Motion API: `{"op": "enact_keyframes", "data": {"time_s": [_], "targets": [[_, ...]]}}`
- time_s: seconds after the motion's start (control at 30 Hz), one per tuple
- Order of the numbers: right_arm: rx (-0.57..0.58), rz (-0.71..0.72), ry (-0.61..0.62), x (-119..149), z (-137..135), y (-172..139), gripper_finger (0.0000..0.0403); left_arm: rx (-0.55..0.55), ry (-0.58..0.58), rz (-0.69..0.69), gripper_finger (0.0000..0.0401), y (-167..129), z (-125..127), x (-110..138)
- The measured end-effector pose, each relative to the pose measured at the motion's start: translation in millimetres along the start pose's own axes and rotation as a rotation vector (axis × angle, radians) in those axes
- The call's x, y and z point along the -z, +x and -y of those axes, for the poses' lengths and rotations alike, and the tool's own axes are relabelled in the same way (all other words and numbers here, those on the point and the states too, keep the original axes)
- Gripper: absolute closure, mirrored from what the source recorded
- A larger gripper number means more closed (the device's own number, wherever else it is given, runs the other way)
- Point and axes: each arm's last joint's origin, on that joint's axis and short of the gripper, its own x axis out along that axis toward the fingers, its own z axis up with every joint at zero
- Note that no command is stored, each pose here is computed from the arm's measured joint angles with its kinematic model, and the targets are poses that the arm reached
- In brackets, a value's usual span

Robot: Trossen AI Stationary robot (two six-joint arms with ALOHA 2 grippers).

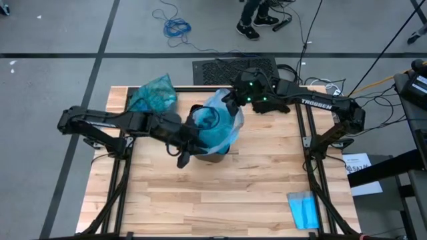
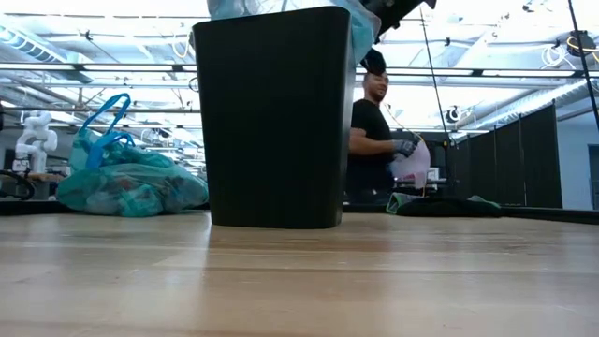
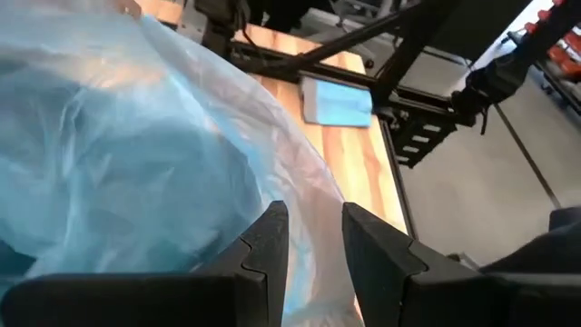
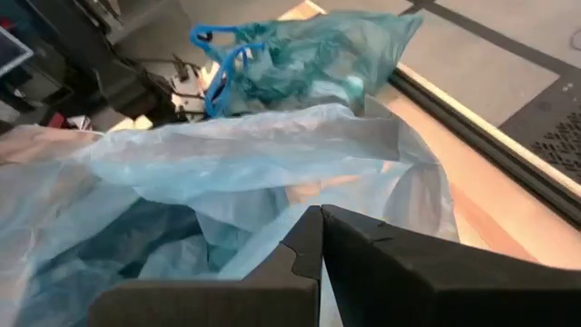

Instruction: Place trash/remove bag and relplace

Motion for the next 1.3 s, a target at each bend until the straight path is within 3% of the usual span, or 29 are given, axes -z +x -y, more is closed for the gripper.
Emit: {"op": "enact_keyframes", "data": {"time_s": [0.2,0.83,1.0,1.3], "targets": [[0.028,-0.034,0.014,3.5,16.1,2.0,0.0403,-0.017,-0.003,-0.057,0.0299,16.0,6.5,8.6],[-0.029,-0.188,0.158,63.6,41.3,35.1,0.0403,-0.215,0.013,-0.192,0.0299,61.3,4.4,32.8],[-0.044,-0.164,0.165,61.7,39.1,27.5,0.0403,-0.228,0.008,-0.183,0.0299,55.6,4.3,31.6],[-0.049,-0.008,0.124,43.4,26.7,-19.4,0.0403,-0.192,0.001,-0.078,0.0299,14.8,11.2,17.8]]}}
